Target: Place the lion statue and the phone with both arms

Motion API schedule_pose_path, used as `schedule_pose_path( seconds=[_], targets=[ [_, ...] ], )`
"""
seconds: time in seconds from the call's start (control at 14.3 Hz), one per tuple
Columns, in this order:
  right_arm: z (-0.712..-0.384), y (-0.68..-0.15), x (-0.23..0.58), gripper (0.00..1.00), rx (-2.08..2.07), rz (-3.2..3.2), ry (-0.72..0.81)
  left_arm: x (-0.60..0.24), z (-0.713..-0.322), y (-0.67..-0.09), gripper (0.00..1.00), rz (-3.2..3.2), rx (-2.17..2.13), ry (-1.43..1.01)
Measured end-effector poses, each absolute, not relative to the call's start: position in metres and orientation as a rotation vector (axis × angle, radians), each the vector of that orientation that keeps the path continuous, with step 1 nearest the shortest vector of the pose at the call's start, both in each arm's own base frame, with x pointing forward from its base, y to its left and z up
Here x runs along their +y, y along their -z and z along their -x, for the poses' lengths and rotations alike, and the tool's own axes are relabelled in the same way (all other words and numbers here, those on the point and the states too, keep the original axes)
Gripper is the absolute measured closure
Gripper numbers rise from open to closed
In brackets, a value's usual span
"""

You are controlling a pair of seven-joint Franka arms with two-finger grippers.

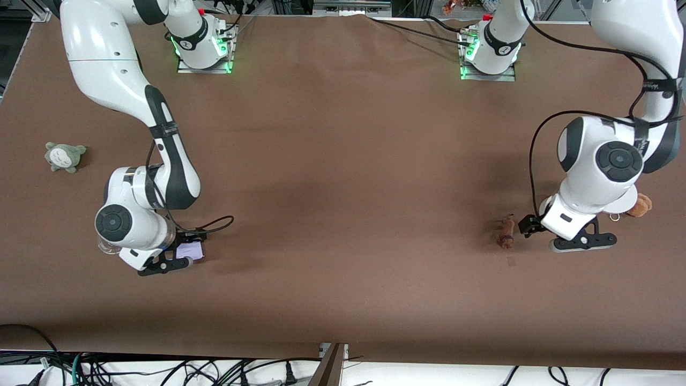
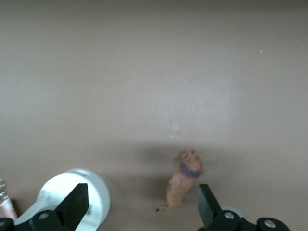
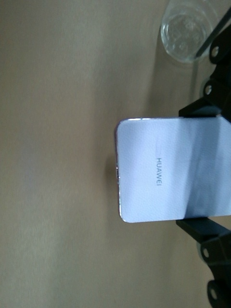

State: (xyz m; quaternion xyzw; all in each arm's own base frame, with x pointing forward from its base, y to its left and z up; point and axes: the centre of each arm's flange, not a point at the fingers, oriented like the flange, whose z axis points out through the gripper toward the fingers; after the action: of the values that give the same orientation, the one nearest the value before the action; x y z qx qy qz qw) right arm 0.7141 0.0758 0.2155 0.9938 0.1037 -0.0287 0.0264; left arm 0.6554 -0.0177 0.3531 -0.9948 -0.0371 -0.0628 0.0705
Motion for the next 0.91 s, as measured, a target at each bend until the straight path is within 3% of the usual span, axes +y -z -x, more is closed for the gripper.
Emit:
schedule_pose_path(
  seconds=[0.35, 0.63, 0.91],
  targets=[
    [-0.712, -0.204, 0.066, 0.15, 0.267, -3.075, 0.041, 0.006, -0.635, -0.460, 0.00, 2.982, -0.078, 0.097],
    [-0.711, -0.197, 0.064, 0.15, 0.174, -3.079, 0.046, 0.011, -0.591, -0.546, 0.00, 3.040, -0.064, 0.027],
    [-0.711, -0.194, 0.057, 0.15, 0.146, -3.080, 0.042, 0.005, -0.563, -0.584, 0.00, 3.071, -0.063, 0.014]
  ],
)
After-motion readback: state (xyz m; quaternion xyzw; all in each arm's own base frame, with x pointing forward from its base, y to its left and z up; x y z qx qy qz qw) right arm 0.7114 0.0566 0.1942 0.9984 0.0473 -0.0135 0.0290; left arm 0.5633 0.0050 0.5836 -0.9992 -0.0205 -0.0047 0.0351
